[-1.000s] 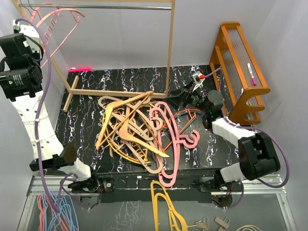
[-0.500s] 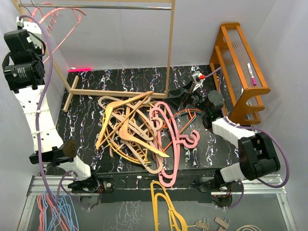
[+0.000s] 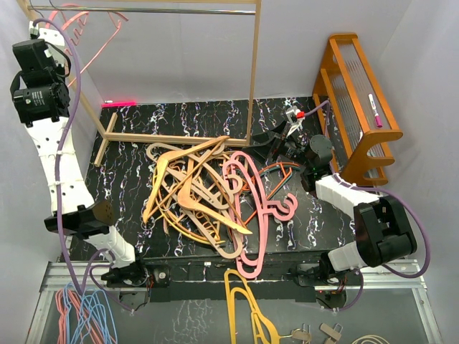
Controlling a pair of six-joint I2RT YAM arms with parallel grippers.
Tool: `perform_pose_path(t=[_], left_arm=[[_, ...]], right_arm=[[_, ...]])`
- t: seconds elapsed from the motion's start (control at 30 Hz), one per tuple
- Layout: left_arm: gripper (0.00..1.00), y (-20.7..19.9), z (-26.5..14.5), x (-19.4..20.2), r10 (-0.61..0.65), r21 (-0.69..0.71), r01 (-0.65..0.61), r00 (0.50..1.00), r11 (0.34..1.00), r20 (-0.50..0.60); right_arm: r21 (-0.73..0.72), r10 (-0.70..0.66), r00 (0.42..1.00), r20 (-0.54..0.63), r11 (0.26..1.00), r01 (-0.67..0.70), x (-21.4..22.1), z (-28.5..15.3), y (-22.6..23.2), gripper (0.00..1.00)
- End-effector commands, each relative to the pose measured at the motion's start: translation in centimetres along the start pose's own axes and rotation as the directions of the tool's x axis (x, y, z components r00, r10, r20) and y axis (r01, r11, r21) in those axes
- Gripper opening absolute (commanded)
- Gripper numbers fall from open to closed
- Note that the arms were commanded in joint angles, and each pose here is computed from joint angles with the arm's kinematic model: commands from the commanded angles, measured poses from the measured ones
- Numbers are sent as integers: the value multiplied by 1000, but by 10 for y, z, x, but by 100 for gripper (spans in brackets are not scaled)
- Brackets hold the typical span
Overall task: Organize the hangers
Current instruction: Place the hanger at the clothesline.
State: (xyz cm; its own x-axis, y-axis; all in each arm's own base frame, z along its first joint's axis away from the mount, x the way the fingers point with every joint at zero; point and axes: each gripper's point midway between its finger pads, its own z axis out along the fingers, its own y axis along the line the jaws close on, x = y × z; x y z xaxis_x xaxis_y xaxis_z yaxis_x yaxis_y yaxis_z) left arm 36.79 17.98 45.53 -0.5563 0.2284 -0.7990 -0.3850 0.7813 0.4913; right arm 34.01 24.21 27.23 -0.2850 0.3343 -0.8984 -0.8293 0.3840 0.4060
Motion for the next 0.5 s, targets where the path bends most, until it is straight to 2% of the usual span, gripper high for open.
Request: perform_pose_path(t=[0.0, 0.2, 0.23, 0.3, 0.33, 0.4, 0.47], left_arm=[[0, 10, 8, -11, -48, -45, 49, 998, 998, 32], [0, 20, 31, 10, -86, -83, 82, 996, 993, -37], [9, 22, 32, 13, -101, -78, 97, 994, 992, -42], [79, 21, 25, 8, -126, -42, 125, 992, 991, -23], [95, 20, 14, 0, -142, -11, 142, 990, 990, 12], [97, 25, -27, -27, -185, 63, 178, 972, 982, 142], [97, 27, -79, -52, -179, 158, 135, 934, 978, 310]], right_arm=[[-40, -43, 999, 29, 998, 44, -12, 3, 9, 98], [-43, -42, 999, 21, 998, 43, -11, 3, 9, 99], [-44, -41, 999, 19, 998, 41, -10, 3, 10, 99], [-37, -36, 999, 16, 999, 37, -10, 3, 9, 99], [-28, -35, 999, 13, 999, 36, -9, 3, 8, 99], [3, -39, 999, 6, 999, 39, -8, 2, 2, 99], [50, -45, 999, -16, 998, 46, -4, 2, -6, 99]])
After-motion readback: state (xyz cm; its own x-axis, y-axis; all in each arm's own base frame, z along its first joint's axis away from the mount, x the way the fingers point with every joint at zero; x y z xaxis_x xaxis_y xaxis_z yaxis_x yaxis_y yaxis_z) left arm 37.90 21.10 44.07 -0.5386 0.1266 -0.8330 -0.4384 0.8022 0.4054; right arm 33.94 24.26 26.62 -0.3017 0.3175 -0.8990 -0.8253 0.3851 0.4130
